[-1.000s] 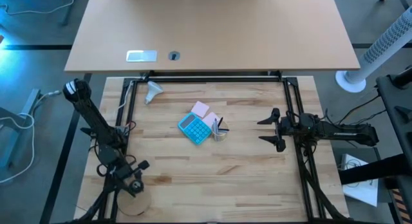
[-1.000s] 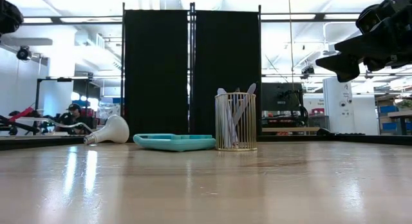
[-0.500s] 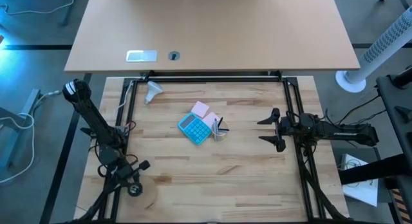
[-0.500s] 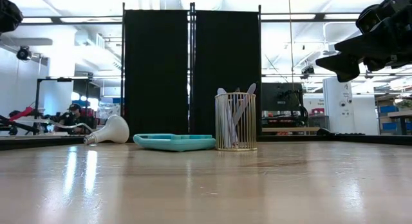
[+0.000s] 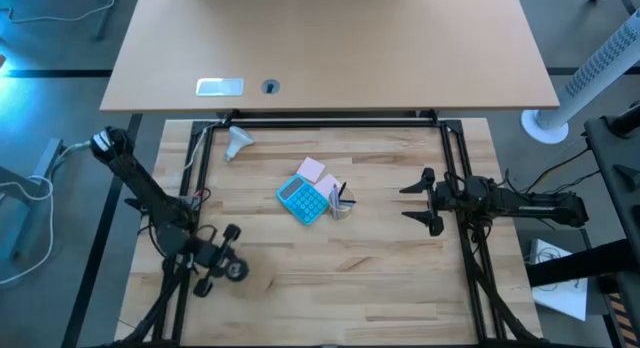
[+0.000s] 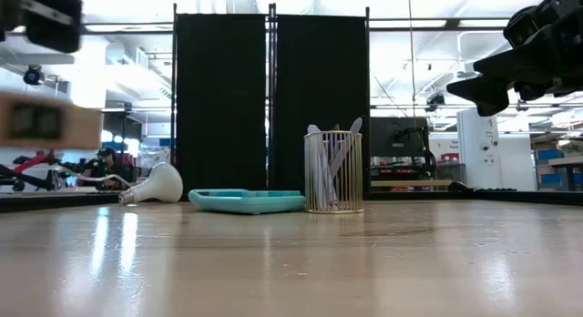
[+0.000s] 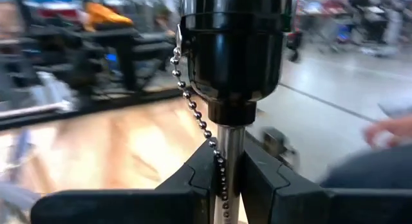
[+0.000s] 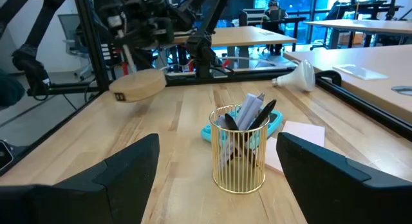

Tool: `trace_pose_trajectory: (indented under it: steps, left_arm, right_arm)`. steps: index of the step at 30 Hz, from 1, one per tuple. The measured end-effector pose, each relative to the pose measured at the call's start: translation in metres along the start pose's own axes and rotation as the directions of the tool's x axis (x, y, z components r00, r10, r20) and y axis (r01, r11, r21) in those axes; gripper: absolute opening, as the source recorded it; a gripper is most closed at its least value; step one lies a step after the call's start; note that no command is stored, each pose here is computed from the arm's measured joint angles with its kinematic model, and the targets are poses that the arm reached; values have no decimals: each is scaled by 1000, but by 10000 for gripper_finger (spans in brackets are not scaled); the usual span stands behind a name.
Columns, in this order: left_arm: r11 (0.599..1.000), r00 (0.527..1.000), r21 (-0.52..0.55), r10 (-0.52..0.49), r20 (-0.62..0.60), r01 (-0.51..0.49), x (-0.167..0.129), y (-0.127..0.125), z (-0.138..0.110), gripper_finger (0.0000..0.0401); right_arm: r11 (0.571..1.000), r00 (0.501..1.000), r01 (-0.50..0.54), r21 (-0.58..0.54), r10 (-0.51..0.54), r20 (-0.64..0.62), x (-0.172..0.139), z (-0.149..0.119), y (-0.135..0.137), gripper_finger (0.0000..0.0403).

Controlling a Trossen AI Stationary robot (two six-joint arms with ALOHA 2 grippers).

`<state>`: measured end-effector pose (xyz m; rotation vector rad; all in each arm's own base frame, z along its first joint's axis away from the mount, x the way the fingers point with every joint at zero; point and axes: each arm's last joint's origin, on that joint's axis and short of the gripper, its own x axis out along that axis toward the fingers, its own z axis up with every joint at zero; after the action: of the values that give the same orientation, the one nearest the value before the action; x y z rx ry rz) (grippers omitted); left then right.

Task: Screw lightbulb
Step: Insert the lightbulb into the black table lamp

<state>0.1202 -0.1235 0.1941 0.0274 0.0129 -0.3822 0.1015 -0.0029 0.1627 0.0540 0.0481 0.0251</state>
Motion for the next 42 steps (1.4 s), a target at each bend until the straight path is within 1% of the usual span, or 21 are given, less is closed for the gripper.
trace_pose_trajectory:
  steps: [2, 5, 9, 13, 15, 17, 18, 20, 23, 26, 28, 30, 31, 33, 35, 37, 38, 40, 42]
  left_arm:
    - [998, 997, -13, 68, 19, -68, 4, 11, 2, 39]
    - [982, 982, -31, 188, 8, -188, 10, 31, 0, 38]
    - [939, 939, -27, 341, -50, -343, 14, 58, -6, 37]
    - [894, 884, 0, 444, -149, -449, 14, 78, -12, 37]
    - [887, 871, -5, 451, -196, -461, 13, 84, -13, 37]
    - [903, 883, -22, 414, -220, -428, 10, 86, -13, 37]
    - [909, 892, -33, 399, -213, -415, 8, 87, -11, 37]
    - [909, 899, -45, 401, -176, -415, 3, 88, -5, 37]
    - [886, 885, -60, 451, -111, -459, -6, 91, 3, 37]
    - [851, 855, -85, 516, -58, -519, -16, 93, 6, 37]
    - [827, 833, -100, 552, -40, -553, -21, 94, 5, 37]
    - [816, 823, -115, 567, -41, -567, -23, 94, 1, 37]
    - [814, 823, -127, 567, -43, -567, -23, 94, -1, 37]
    - [810, 824, -160, 565, -41, -564, -23, 93, -7, 37]
    - [805, 824, -195, 565, -37, -560, -24, 93, -17, 37]
    - [798, 824, -227, 566, -34, -558, -25, 93, -30, 37]
    - [794, 822, -236, 568, -38, -560, -25, 93, -35, 37]
    - [784, 812, -232, 582, -46, -576, -23, 93, -35, 37]
    - [794, 814, -199, 579, -41, -574, -21, 93, -35, 37]
  right_arm:
    - [1000, 1000, 0, 0, 0, 0, 0, 0, 0, 309]
    - [1000, 1000, 0, 0, 0, 0, 0, 0, 0, 309]
    - [1000, 1000, 0, 0, 0, 0, 0, 0, 0, 309]
    - [1000, 1000, 0, 0, 0, 0, 0, 0, 0, 309]
    - [1000, 1000, 0, 0, 0, 0, 0, 0, 0, 309]
    - [1000, 1000, 0, 0, 0, 0, 0, 0, 0, 309]
    - [1000, 1000, 0, 0, 0, 0, 0, 0, 0, 309]
    - [1000, 1000, 0, 0, 0, 0, 0, 0, 0, 309]
    - [1000, 1000, 0, 0, 0, 0, 0, 0, 0, 309]
    - [1000, 1000, 0, 0, 0, 0, 0, 0, 0, 309]
    - [1000, 1000, 0, 0, 0, 0, 0, 0, 0, 309]
    - [1000, 1000, 0, -1, 0, 0, 0, 0, 0, 309]
    - [1000, 1000, 0, -26, 0, 0, 0, 0, 0, 309]
    - [989, 1000, 0, -147, 0, 0, 0, 0, 0, 309]
    - [963, 1000, 0, -271, 0, 1, 0, 0, 0, 309]
    - [933, 1000, 0, -361, 0, 1, 0, 0, 0, 309]
    - [919, 1000, 2, -395, -1, 3, 0, 0, 0, 309]
    - [896, 1000, 28, -442, -21, 20, 0, 2, -1, 309]
    - [872, 999, 41, -487, -29, 32, 0, 3, -1, 309]
